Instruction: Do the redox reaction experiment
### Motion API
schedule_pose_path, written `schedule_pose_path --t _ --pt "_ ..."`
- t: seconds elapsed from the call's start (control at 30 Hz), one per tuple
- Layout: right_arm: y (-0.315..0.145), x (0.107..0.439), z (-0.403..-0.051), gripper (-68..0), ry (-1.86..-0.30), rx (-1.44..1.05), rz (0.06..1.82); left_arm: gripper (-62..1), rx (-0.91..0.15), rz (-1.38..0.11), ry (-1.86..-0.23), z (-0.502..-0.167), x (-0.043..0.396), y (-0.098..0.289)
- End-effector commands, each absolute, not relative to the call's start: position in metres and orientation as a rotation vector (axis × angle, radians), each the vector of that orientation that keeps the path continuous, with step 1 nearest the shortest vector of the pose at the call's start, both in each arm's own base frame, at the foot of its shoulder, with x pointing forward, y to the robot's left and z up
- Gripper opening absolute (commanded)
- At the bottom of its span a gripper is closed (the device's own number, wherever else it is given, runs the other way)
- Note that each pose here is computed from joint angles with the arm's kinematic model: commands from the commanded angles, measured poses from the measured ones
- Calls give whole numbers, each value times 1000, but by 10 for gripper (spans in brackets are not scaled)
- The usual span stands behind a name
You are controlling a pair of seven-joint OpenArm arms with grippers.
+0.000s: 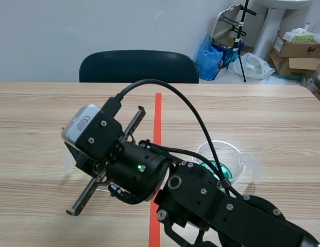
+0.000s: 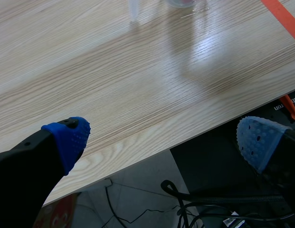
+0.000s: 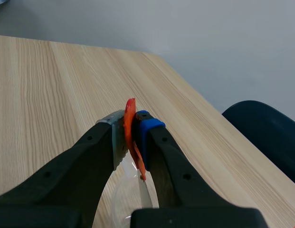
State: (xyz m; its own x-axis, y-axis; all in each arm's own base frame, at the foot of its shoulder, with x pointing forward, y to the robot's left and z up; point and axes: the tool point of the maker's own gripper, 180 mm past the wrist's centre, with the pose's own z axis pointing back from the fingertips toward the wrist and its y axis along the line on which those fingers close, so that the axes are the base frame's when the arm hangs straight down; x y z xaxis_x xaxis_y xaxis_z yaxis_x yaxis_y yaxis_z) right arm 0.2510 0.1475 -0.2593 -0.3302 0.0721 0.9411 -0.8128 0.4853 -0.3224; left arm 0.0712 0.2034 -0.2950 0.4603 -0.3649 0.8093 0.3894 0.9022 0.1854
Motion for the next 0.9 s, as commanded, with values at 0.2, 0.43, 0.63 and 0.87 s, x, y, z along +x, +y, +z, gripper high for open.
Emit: schedule_pose_path --t 0.2,0.43,0.63,0.87 --pt "142 263 -218 -660 -1692 625 978 14 -33 -463 -1016 -290 74 202" --pt "141 260 -188 -660 -1719 624 975 14 -33 -463 -1016 -290 74 202" --pt "130 272 -165 -660 -1722 643 890 14 -33 -463 -1016 -290 74 202" --pt "126 281 -146 -660 -1707 681 878 14 -33 -463 -1016 -290 74 202"
